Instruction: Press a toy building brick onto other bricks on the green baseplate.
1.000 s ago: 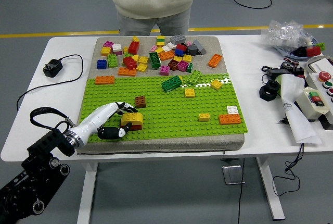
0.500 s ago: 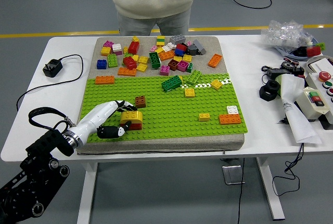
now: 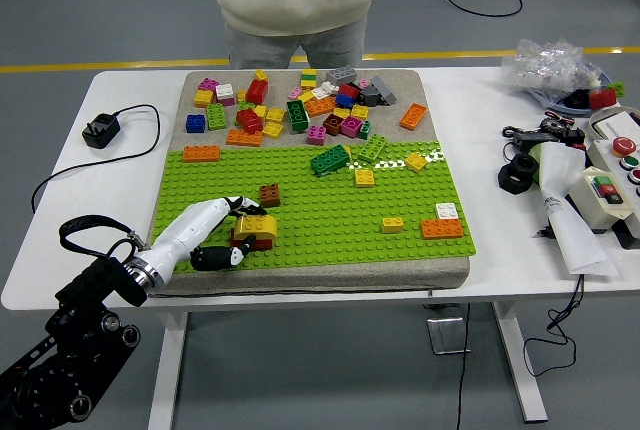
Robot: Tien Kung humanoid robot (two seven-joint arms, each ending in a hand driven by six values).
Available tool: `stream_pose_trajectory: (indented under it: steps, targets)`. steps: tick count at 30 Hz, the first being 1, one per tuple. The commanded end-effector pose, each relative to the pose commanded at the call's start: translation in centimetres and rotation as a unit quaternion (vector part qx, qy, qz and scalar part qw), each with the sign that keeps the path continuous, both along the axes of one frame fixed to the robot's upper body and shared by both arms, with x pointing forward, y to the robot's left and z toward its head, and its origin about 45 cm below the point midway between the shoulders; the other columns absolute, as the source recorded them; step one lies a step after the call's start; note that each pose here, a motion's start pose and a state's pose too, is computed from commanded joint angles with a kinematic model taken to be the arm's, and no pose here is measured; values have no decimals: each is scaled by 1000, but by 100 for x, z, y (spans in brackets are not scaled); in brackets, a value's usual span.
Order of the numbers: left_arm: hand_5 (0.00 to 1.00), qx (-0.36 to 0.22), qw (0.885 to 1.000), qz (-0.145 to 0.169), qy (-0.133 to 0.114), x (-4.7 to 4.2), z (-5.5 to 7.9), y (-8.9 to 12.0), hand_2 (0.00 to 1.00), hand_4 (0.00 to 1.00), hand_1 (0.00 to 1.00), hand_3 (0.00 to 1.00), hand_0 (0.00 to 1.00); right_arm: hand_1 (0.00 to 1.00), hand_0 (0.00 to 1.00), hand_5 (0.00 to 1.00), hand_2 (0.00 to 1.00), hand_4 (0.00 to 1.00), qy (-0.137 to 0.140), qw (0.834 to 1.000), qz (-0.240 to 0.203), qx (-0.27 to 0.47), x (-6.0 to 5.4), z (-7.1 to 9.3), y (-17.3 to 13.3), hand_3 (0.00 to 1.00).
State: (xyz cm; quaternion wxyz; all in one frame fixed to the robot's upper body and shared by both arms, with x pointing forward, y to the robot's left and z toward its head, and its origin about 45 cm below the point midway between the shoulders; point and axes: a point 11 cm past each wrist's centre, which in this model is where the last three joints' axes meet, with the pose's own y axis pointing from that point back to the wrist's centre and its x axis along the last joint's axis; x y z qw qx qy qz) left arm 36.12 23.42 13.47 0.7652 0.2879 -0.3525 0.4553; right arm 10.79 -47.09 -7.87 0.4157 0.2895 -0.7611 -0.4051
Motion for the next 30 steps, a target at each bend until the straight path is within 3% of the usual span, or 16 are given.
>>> stream_pose_trajectory:
  steps: [21, 30]
  targets:
    - [2, 8, 1000, 9, -8, -11, -67, 40, 546, 221, 662, 555, 726, 731, 803, 667, 755, 998, 6, 1000, -3, 2, -20, -12, 21, 744]
    - [2, 8, 1000, 10, -7, -15, -99, 55, 548, 264, 681, 561, 796, 731, 802, 667, 755, 998, 7, 1000, -3, 3, -27, -16, 25, 744]
